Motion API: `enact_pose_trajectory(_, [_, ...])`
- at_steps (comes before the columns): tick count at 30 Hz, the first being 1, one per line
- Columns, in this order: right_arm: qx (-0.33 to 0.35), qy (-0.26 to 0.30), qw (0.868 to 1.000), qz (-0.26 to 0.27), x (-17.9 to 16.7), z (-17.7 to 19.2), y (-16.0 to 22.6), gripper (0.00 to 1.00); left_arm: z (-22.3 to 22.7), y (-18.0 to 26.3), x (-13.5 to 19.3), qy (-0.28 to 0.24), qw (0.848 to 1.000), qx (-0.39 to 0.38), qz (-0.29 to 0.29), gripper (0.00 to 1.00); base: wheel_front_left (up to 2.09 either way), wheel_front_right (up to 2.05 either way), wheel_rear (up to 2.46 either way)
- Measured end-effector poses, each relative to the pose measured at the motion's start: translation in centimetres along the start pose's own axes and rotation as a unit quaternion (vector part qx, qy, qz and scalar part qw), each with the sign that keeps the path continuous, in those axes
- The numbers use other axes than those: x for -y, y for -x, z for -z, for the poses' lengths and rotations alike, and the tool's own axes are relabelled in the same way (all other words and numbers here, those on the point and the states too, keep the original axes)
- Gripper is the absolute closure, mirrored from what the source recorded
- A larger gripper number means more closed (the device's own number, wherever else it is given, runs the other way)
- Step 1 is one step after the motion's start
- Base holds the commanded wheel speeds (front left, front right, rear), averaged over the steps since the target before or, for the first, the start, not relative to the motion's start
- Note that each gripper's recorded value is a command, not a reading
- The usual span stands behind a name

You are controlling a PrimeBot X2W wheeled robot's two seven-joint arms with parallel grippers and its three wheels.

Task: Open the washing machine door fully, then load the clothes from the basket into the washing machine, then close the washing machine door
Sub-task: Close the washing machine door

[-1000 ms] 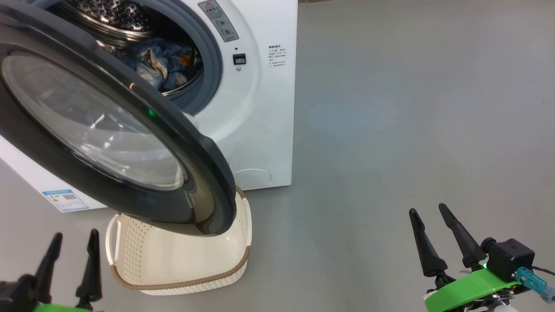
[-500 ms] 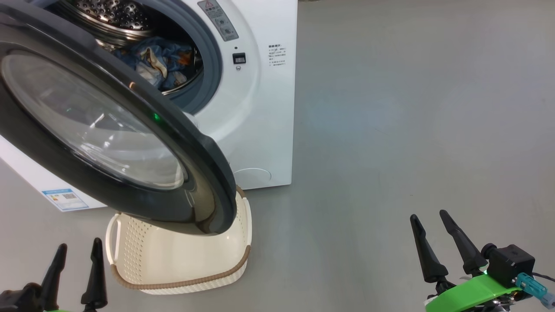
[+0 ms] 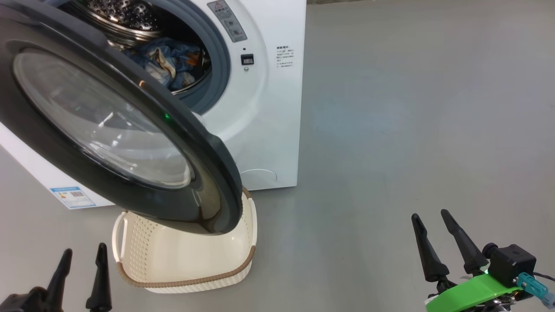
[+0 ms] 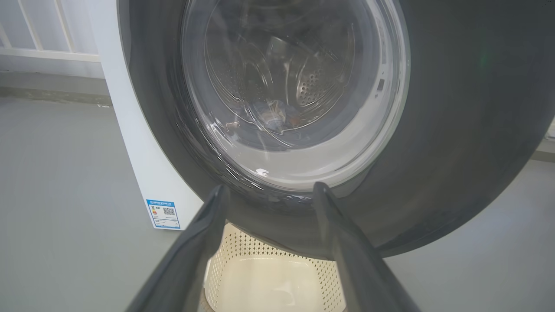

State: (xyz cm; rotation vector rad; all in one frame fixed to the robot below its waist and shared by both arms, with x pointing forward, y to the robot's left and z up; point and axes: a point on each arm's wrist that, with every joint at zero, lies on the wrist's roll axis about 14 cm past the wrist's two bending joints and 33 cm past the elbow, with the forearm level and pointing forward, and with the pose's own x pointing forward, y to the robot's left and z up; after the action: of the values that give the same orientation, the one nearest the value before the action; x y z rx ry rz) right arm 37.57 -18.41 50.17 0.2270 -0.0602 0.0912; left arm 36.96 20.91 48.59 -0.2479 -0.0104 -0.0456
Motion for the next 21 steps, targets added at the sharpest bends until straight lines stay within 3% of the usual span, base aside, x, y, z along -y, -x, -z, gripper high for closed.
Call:
enact_pose_trajectory(1, [0.001, -0.001, 1.000, -0.001, -0.1, 0.0, -0.1, 0.51, 0.0, 0.1, 0.0, 0.001, 1.000, 0.000, 0.000, 0.00, 0.00, 0.00, 0.00])
enact_pose_trajectory(3, [0.003, -0.001, 1.000, -0.005, -0.4, -0.2, -0.2, 1.00, 0.1, 0.3, 0.0, 0.001, 1.000, -0.001, -0.002, 0.00, 0.00, 0.00, 0.00])
enact_pose_trajectory(8, [0.019, -0.009, 0.999, -0.026, -2.0, -1.1, -1.1, 1.00, 0.0, 0.6, 0.0, 0.002, 1.000, 0.001, -0.003, 0.00, 0.00, 0.00, 0.00])
enact_pose_trajectory(13, [0.073, -0.015, 0.995, -0.070, -4.9, -4.5, -3.5, 1.00, -0.2, 1.1, -0.3, 0.004, 1.000, 0.004, -0.009, 0.00, 0.00, 0.00, 0.00])
enact_pose_trajectory(21, [0.185, -0.039, 0.967, -0.172, -12.2, -12.0, -5.2, 1.00, -1.4, 1.8, -0.4, 0.009, 0.999, 0.026, -0.019, 0.00, 0.00, 0.00, 0.00])
